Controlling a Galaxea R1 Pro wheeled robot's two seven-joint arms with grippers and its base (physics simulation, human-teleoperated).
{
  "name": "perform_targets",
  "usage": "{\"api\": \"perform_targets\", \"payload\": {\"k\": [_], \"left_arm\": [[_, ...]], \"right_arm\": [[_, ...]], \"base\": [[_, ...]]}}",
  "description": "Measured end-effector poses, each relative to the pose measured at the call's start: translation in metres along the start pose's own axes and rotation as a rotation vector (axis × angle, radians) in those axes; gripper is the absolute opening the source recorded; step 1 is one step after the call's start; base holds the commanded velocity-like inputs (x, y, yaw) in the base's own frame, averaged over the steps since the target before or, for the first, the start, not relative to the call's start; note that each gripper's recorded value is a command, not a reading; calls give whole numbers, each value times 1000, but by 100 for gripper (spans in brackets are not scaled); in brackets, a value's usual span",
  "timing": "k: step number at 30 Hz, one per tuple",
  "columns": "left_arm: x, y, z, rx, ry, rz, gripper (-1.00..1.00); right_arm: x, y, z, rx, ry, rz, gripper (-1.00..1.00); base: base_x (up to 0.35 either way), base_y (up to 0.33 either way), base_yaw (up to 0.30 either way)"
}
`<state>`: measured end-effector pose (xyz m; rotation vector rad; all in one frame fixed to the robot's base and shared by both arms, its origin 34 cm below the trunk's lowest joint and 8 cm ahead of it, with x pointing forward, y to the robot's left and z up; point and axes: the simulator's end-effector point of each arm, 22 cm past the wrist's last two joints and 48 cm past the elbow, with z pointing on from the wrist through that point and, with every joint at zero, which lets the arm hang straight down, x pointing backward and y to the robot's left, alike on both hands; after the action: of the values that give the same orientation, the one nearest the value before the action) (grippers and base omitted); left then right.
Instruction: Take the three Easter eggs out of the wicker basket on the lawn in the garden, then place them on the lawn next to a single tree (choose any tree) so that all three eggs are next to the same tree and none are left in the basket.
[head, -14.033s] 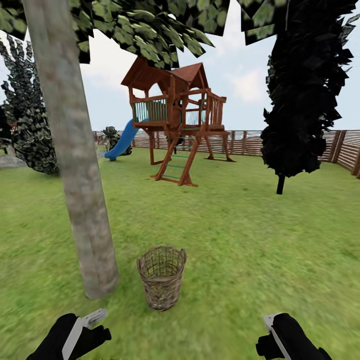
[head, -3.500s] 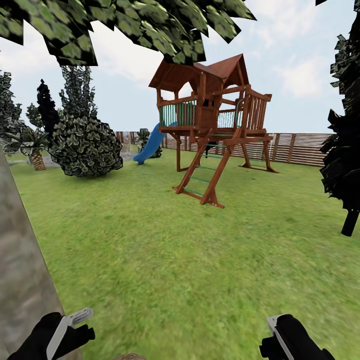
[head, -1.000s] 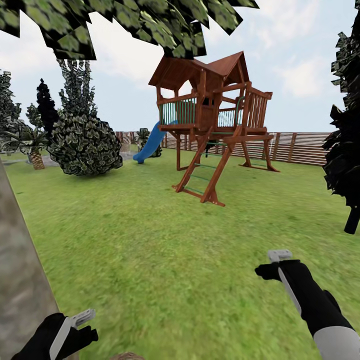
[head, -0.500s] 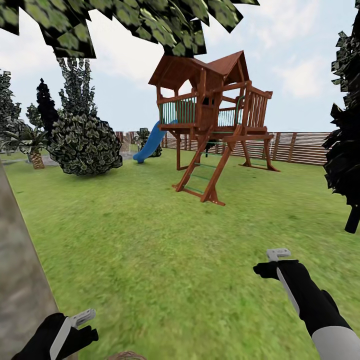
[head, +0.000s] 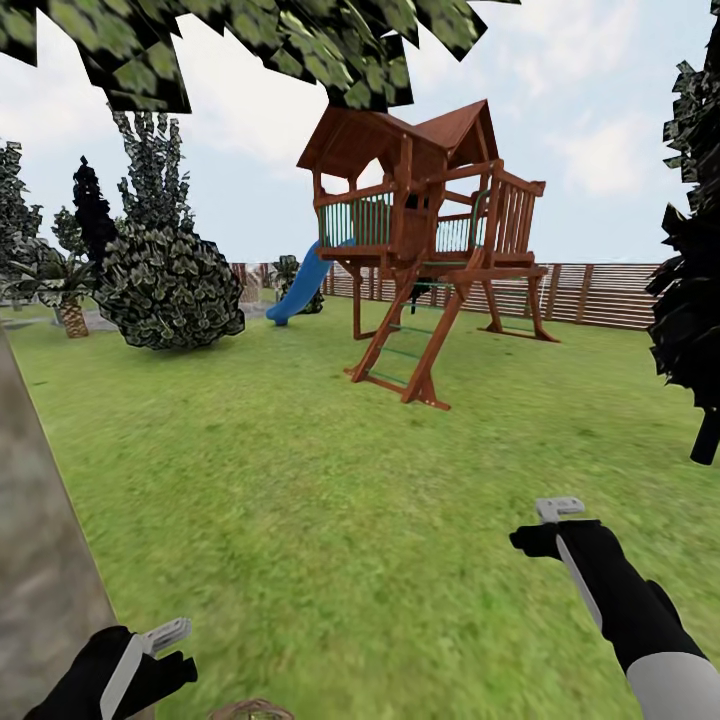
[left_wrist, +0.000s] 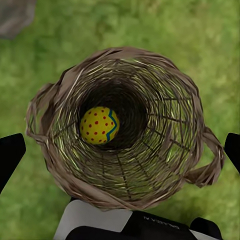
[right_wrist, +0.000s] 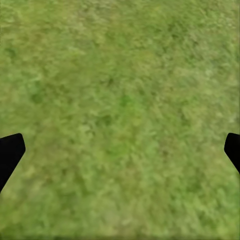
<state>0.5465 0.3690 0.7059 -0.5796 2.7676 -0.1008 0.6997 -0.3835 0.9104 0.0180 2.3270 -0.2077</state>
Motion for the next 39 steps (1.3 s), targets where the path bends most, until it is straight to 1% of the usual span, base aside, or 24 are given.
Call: {"api": "perform_targets", "payload": {"k": [6, 10, 14, 18, 39], "left_arm": [[2, 1, 8, 0, 0, 0, 100], [2, 1, 8, 0, 0, -1, 100], [2, 1, 8, -1, 0, -2, 100], [2, 2, 8, -1, 0, -3, 100], [10, 5, 39, 0, -1, -2, 100]], "right_arm": [[6, 2, 6, -1, 0, 1, 100], [7, 3, 7, -1, 2, -4, 100], [20, -2, 13, 3, 32, 2, 100], [19, -4, 15, 6, 21, 0, 100], [36, 3, 35, 3, 4, 2, 100]], "base": [[0, 0, 0], [0, 0, 0], [0, 0, 0], [0, 0, 0], [0, 0, 0]]}}
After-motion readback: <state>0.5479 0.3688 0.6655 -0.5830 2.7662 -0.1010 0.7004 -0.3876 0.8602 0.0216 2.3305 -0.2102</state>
